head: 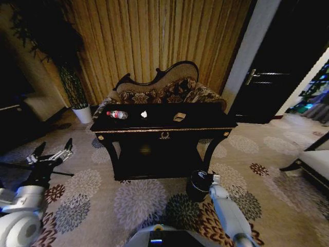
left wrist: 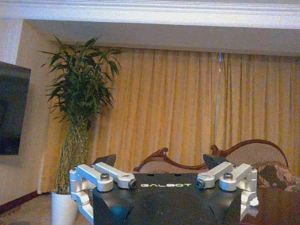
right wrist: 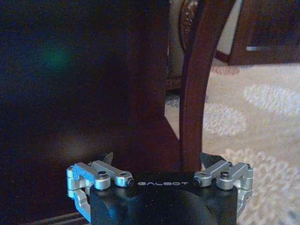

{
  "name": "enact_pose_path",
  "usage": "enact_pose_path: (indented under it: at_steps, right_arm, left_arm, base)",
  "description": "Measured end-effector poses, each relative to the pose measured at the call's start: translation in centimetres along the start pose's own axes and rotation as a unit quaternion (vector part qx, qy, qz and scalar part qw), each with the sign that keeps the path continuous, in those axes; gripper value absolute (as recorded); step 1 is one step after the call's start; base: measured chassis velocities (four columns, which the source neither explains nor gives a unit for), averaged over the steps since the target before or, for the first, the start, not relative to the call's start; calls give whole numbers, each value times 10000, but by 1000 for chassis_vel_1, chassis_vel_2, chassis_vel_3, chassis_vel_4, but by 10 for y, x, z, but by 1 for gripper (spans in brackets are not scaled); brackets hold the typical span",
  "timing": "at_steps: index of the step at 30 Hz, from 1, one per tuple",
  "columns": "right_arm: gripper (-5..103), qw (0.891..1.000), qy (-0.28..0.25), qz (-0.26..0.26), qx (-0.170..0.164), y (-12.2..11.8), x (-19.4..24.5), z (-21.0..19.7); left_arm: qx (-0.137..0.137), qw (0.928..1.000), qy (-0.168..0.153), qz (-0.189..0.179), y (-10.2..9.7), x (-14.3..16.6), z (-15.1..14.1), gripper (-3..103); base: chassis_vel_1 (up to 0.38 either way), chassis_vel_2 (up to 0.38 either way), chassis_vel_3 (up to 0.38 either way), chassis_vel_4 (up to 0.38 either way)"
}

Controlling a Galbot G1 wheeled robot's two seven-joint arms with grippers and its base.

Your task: Move to the front of the table and place the trash on the table into the trash bin.

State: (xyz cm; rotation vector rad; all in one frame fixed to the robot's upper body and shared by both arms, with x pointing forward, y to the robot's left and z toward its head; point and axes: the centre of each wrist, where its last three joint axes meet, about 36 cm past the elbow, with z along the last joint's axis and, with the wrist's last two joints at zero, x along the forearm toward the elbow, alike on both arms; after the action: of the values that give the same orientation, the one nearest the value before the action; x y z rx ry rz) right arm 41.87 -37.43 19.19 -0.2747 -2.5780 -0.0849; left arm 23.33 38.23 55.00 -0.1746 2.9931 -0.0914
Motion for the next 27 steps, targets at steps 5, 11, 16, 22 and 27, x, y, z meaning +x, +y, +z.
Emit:
enact_pose_path:
  at_steps: [5,11,16,22,27]
  right_arm:
    - [100,9978,-294,-279,-528,-8,19,-28]
    - [100,9925,-999,-539,-458,-21,49,-80]
    - [100,9802,-1765,-869,-213,-15,84,-132]
    - [100,9657,-2266,-1261,-98,11,138,-179]
    - [100,9538,-2592,-1517,-37,32,180,-202]
  left_arm:
    - [-7,10000,-6,-21,1,0,0,100]
    - [-3,10000,-13,-48,3,-1,1,100]
    - [40,10000,-22,-16,0,-2,2,100]
    - [48,10000,-30,-1,-2,-3,2,100]
    - [26,10000,-41,-30,0,-2,0,100]
  base:
    - [0,0,0,0]
    - [0,0,0,0]
    - [0,0,0,0]
    - [0,0,0,0]
    - [0,0,0,0]
